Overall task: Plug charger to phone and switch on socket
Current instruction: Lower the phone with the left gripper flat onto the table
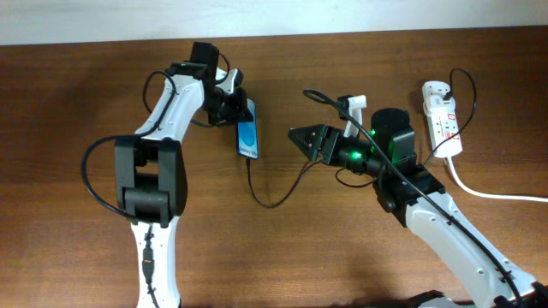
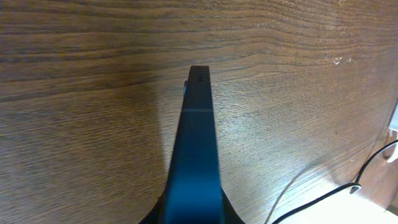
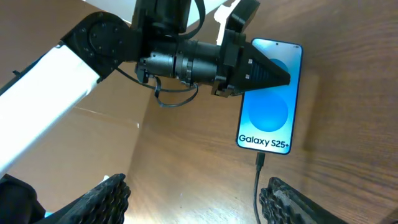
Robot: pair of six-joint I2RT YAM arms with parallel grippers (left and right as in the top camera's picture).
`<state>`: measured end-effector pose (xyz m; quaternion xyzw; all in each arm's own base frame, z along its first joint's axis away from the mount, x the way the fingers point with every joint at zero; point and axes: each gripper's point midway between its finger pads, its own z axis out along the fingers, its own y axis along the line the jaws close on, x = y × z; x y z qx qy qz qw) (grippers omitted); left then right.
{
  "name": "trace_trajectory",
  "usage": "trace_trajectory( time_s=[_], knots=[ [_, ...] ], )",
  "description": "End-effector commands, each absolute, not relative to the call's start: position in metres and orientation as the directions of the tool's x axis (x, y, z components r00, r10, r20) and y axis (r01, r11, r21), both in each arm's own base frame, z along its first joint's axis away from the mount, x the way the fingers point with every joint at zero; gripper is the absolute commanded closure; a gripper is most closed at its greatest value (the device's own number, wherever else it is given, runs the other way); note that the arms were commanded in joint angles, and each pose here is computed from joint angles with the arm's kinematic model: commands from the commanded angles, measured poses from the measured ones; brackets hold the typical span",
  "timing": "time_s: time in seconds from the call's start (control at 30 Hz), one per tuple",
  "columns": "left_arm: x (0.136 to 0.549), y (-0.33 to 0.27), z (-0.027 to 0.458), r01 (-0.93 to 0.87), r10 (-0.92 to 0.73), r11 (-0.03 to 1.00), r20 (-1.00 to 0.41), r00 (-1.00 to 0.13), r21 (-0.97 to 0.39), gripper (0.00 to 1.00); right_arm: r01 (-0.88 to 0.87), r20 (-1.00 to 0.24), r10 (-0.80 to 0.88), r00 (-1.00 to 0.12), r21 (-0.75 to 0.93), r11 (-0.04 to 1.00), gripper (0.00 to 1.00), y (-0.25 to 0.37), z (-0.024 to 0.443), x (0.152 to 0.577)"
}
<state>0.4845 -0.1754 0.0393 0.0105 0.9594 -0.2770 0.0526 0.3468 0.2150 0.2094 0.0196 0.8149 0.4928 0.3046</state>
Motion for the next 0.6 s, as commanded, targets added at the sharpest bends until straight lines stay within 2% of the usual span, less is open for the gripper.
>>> trace_trajectory(
  time_s=[0.0,0.13,0.2,0.23,0.37,0.57],
  knots=[
    [0.4882,-0.177,0.0466,0.1,0.027,0.881,-0.163,-0.986,-0.463,1.0,-0.274,-0.492,0.332,-0.805,0.805,0.527,0.27,0.2123,0.2106,0.3497],
    [0.4861,-0.1809,0.044,0.112,0.043,0.895,-0.166,-0.985,-0.433,0.99,-0.273,-0.49,0.331,-0.806,0.805,0.527,0.27,0.2122,0.2102,0.3495],
    [0.4859,-0.1814,0.044,0.113,0.044,0.895,-0.166,-0.985,-0.432,0.88,-0.273,-0.49,0.331,-0.806,0.805,0.527,0.27,0.2122,0.2102,0.3495],
    [0.4859,-0.1814,0.044,0.113,0.044,0.895,-0.166,-0.985,-0.432,0.86,-0.273,-0.49,0.331,-0.806,0.805,0.527,0.27,0.2122,0.2102,0.3495],
    [0.4857,-0.1814,0.044,0.112,0.044,0.894,-0.165,-0.985,-0.433,0.79,-0.273,-0.49,0.331,-0.806,0.805,0.527,0.27,0.2122,0.2103,0.3495],
    [0.4857,-0.1813,0.0439,0.112,0.044,0.895,-0.166,-0.985,-0.432,0.74,-0.273,-0.49,0.331,-0.806,0.805,0.527,0.27,0.2123,0.2103,0.3494]
  ],
)
